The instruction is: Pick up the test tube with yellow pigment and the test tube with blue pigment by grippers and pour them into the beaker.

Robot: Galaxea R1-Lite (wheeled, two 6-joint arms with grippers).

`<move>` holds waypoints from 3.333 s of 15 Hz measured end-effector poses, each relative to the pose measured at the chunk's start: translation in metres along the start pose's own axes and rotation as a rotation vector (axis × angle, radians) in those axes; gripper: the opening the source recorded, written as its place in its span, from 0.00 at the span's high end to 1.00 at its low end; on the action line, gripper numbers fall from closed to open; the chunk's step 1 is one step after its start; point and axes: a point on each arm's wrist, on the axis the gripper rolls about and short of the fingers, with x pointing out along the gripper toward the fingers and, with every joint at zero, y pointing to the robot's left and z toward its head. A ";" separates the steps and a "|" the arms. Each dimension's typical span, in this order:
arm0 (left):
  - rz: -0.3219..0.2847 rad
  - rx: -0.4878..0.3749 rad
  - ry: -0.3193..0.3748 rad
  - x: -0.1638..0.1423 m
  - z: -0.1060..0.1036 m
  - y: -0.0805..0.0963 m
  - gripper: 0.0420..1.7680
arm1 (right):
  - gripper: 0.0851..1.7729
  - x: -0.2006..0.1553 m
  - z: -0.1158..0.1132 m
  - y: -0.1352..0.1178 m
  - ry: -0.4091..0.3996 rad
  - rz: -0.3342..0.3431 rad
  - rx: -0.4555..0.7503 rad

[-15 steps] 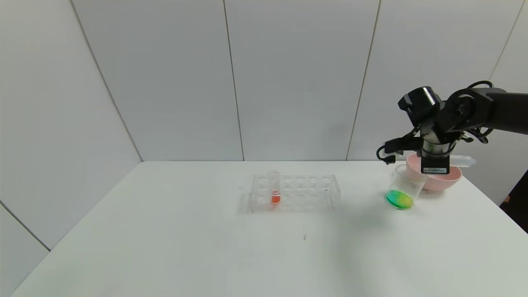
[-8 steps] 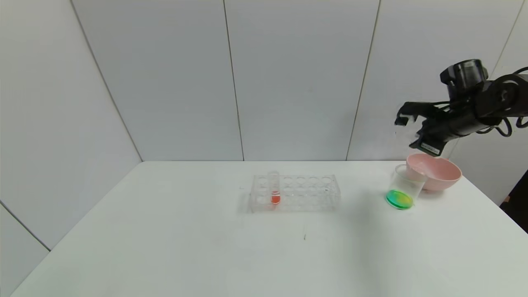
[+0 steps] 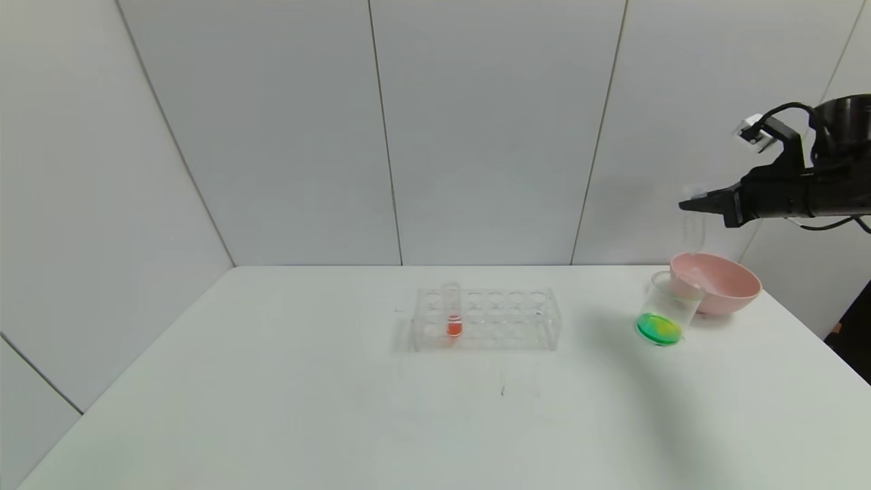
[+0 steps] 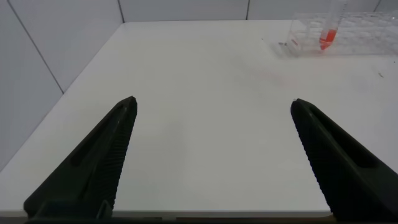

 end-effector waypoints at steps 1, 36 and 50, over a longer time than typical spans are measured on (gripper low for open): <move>0.000 0.000 0.000 0.000 0.000 0.000 0.00 | 0.76 -0.002 -0.002 -0.005 -0.055 -0.022 0.033; 0.000 0.000 0.000 0.000 0.000 0.000 0.00 | 0.17 0.042 -0.053 -0.006 -0.282 -0.220 0.248; -0.001 0.000 0.000 0.000 0.000 0.000 0.00 | 0.06 -0.183 0.001 0.136 -0.637 -0.302 0.208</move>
